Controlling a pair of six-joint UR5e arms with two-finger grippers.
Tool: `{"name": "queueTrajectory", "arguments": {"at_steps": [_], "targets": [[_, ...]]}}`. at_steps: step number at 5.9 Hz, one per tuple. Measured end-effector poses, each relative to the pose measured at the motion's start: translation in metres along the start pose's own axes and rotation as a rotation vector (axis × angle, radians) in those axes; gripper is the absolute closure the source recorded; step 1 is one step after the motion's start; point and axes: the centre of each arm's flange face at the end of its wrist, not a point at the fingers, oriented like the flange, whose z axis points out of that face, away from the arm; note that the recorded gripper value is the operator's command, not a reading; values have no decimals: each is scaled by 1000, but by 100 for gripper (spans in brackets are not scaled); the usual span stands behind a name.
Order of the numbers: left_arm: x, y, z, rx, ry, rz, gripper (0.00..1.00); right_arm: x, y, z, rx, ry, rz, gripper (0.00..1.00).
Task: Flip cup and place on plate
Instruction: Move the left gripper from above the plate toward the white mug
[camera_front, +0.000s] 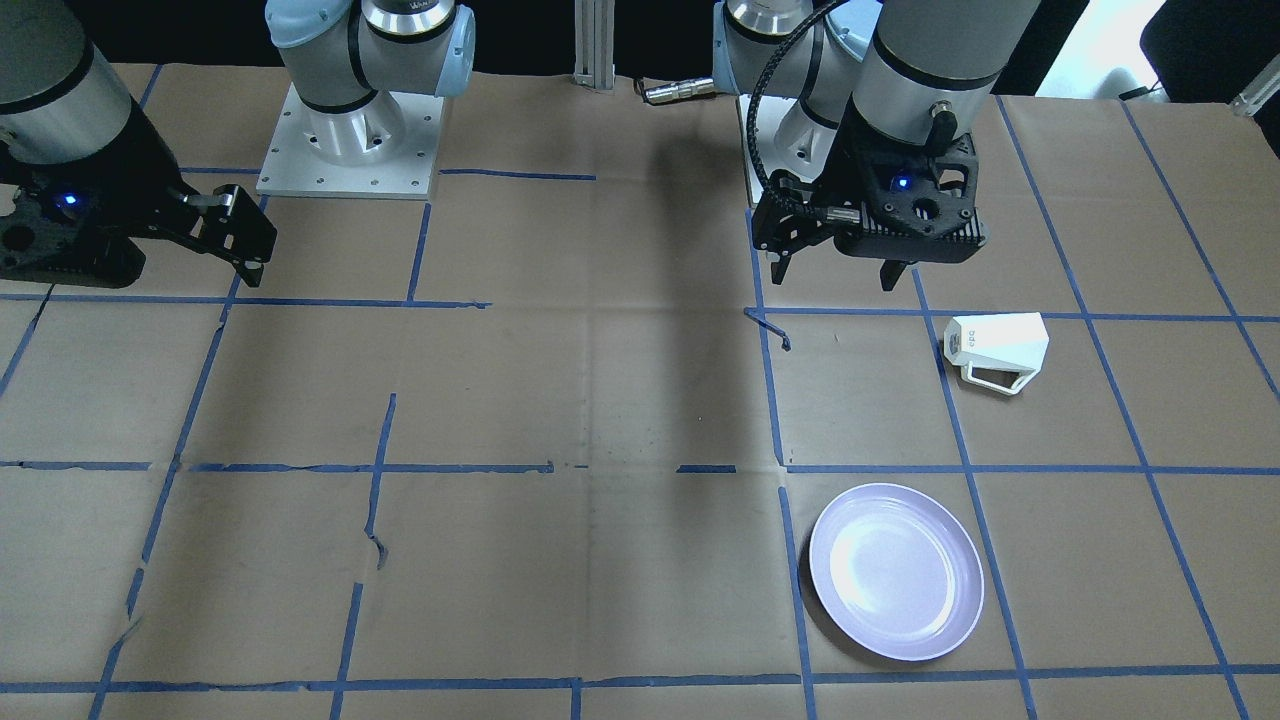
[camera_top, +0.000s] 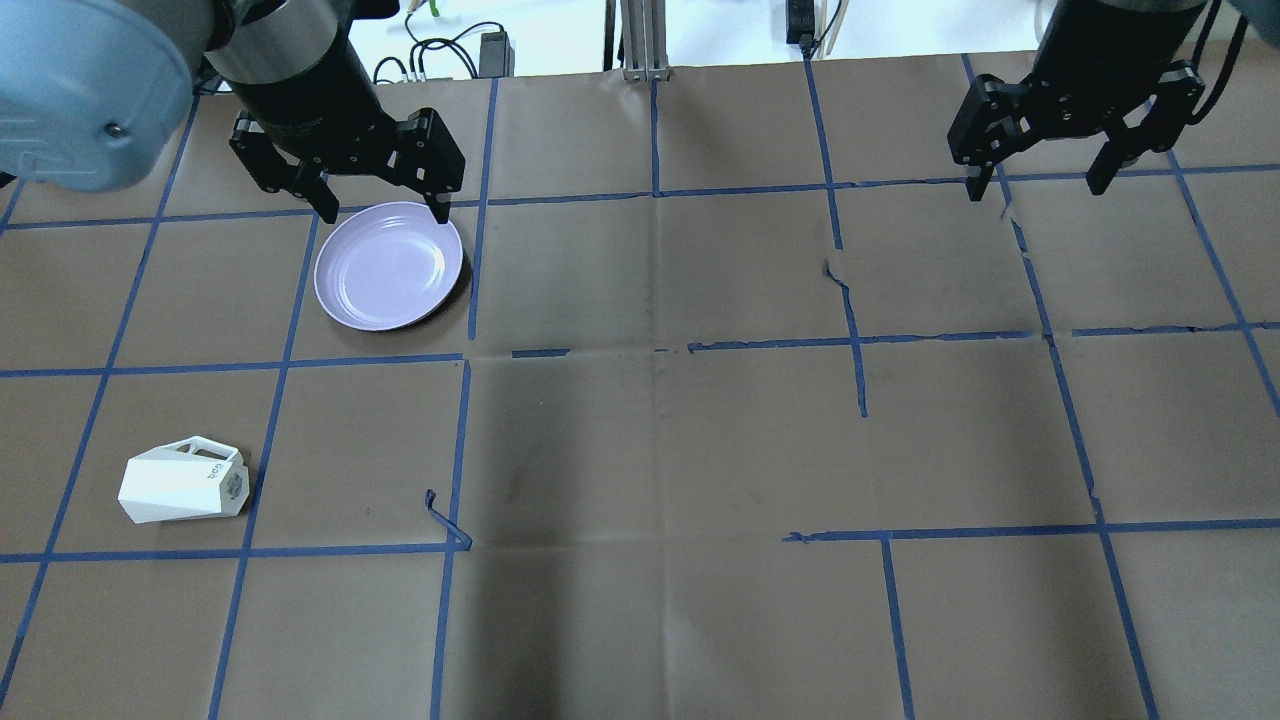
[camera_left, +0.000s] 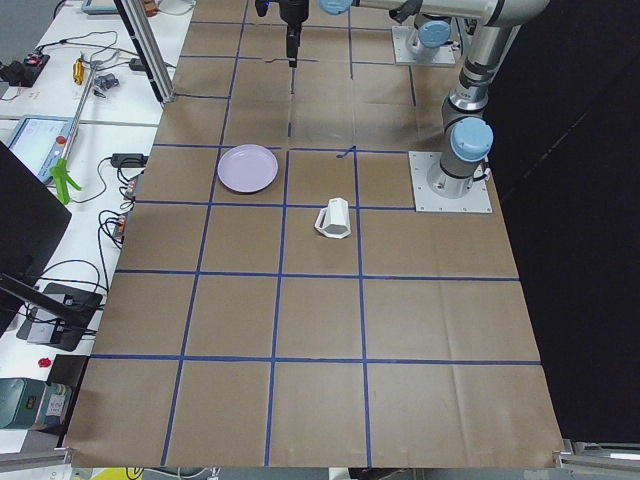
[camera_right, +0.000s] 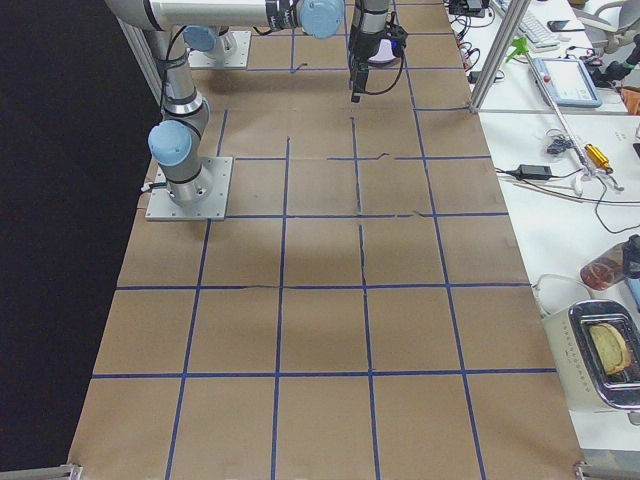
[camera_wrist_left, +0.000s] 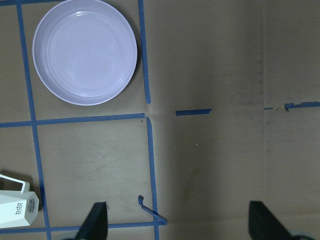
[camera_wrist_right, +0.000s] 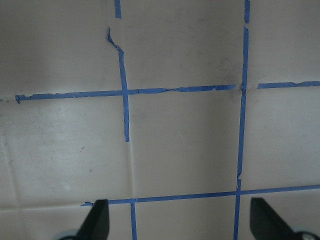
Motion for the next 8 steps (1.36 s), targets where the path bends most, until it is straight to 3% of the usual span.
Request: {"name": "queueTrajectory", "arguments": {"at_steps": [4, 8], "targets": [[-20, 16, 2, -7, -15, -18, 1, 0, 0, 0, 0, 0, 0, 0], [-199, 72, 9, -61, -4, -48, 1, 0, 0, 0, 0, 0, 0, 0]]}}
